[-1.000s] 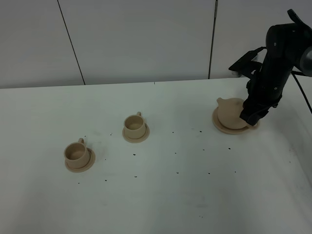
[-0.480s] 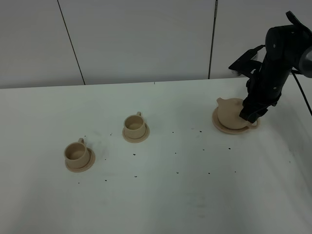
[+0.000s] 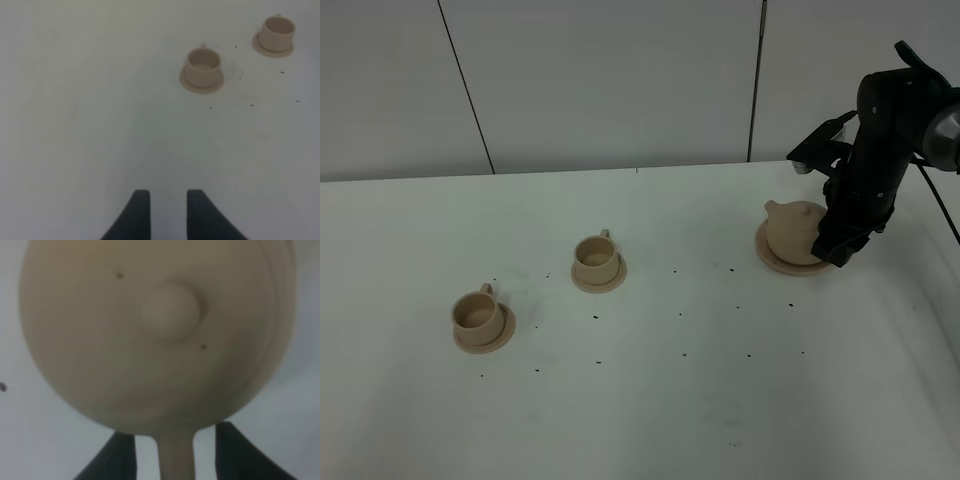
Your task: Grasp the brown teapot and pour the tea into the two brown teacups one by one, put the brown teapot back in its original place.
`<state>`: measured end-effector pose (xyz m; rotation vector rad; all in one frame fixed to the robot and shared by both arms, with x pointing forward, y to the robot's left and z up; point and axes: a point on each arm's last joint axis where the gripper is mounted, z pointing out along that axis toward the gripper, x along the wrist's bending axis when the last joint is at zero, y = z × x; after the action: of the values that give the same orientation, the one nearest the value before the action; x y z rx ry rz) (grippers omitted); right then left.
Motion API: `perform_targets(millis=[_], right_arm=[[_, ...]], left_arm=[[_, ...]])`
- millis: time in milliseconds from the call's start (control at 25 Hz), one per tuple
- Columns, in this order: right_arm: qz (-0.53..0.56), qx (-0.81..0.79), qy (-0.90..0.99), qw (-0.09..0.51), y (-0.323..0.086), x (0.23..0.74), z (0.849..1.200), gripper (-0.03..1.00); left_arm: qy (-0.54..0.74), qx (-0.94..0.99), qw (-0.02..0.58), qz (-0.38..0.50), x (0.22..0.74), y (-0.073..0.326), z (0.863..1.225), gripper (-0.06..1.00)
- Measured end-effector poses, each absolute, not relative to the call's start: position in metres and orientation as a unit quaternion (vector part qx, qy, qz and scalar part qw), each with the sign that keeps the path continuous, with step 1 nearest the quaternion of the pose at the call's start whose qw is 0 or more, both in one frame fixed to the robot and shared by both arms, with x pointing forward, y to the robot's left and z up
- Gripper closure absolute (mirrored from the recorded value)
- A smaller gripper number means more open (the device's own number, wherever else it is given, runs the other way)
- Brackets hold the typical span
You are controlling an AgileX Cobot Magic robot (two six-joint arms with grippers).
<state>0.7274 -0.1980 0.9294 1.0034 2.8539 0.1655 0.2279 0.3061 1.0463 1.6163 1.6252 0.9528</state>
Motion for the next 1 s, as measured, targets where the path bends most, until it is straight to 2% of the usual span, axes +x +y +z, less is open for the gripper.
perform_targets(millis=[480, 1000], right_arm=[[0.061, 0.330, 0.939, 0.073, -0.198, 0.733, 0.949, 0.62], [0.073, 0.330, 0.939, 0.061, -0.195, 0.732, 0.950, 0.64]], left_arm=[[0.619, 0.616, 0.324, 0.363, 0.228, 0.306, 1.046, 0.70], [0.619, 0.616, 0.324, 0.363, 0.228, 0.306, 1.046, 0.70]])
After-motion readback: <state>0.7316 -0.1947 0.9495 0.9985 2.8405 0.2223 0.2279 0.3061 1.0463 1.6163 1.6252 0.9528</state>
